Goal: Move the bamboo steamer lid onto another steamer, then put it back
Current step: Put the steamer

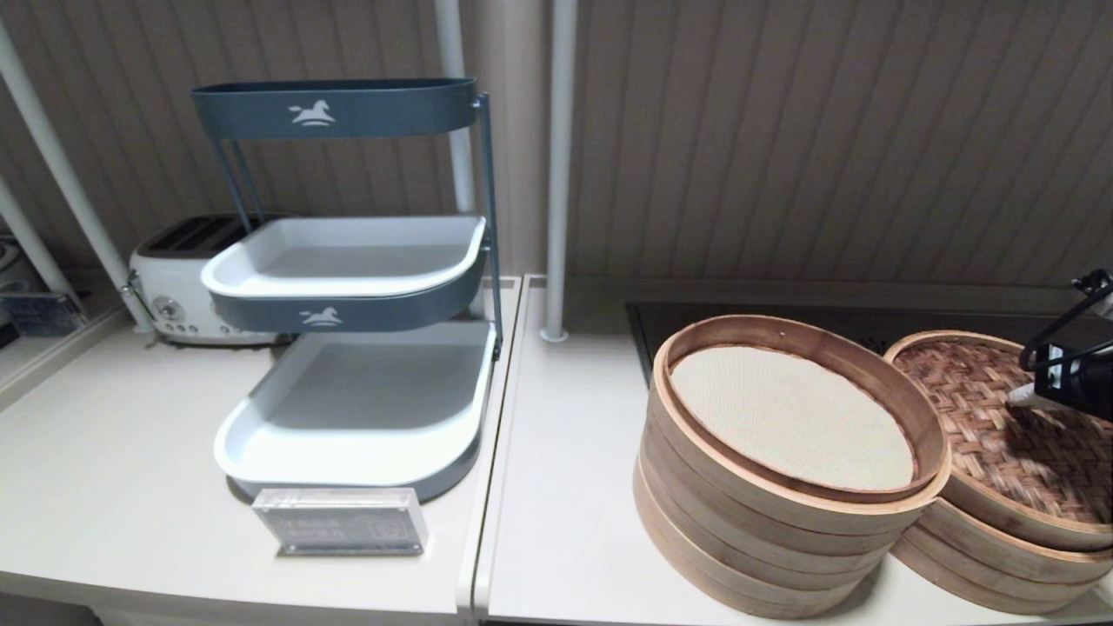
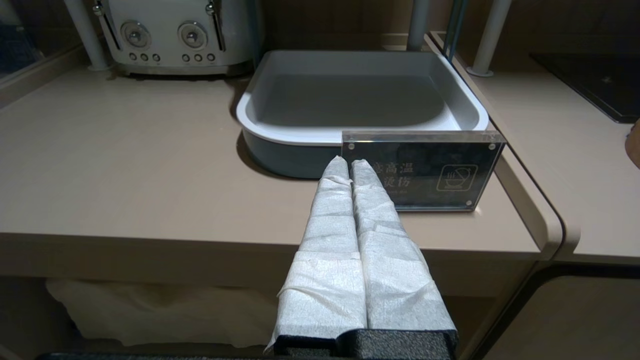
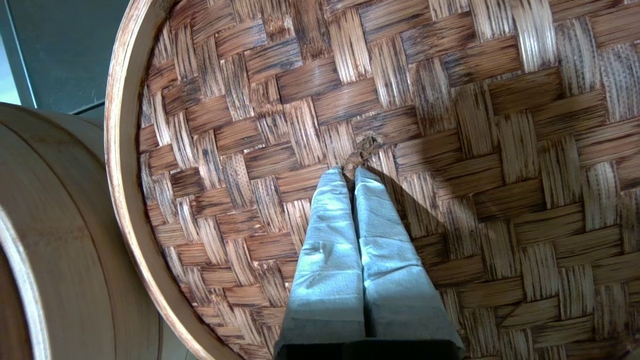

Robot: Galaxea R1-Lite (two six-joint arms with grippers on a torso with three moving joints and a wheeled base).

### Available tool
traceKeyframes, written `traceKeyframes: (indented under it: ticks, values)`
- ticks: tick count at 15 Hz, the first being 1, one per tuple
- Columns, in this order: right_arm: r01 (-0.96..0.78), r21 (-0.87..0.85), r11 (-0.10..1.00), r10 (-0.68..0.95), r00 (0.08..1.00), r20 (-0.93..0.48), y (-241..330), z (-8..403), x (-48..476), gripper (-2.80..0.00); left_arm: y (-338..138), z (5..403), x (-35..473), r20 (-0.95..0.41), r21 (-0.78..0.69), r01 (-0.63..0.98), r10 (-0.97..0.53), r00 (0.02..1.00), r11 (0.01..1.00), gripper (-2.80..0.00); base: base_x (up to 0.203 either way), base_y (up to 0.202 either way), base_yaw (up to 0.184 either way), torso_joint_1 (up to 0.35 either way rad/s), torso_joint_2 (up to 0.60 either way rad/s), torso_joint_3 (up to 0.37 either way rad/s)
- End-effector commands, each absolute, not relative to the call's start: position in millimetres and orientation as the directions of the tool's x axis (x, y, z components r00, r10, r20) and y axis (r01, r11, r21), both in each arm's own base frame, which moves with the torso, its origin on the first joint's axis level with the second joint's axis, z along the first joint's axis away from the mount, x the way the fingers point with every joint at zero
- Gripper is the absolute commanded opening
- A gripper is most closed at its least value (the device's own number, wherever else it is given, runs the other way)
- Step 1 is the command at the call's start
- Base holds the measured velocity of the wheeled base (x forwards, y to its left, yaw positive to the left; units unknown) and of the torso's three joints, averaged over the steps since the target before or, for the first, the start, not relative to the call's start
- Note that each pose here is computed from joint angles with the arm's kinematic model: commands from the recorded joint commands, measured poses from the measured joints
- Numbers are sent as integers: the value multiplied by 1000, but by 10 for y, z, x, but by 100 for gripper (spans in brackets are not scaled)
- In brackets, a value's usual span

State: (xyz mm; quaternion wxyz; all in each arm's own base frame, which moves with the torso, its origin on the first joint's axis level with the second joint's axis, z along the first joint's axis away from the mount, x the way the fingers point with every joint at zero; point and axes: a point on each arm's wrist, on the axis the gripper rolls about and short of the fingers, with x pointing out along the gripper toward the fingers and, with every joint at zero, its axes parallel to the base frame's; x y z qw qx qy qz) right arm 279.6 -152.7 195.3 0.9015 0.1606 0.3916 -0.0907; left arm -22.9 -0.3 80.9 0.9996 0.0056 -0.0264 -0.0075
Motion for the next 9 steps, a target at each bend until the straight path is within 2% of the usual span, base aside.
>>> traceKeyframes:
  ticks: [1,9]
  values:
    - [292,223,930,-29,662,-749,-1541,1895,2819,-280,-3,733,-208,26,11,15,-15,1000,1000,-280,0,0,0,0,0,0]
    - [302,219,928,-33,651,-758,-1597,1836,2842,-280,-3,733,-208,26,11,15,-15,1000,1000,-280,0,0,0,0,0,0]
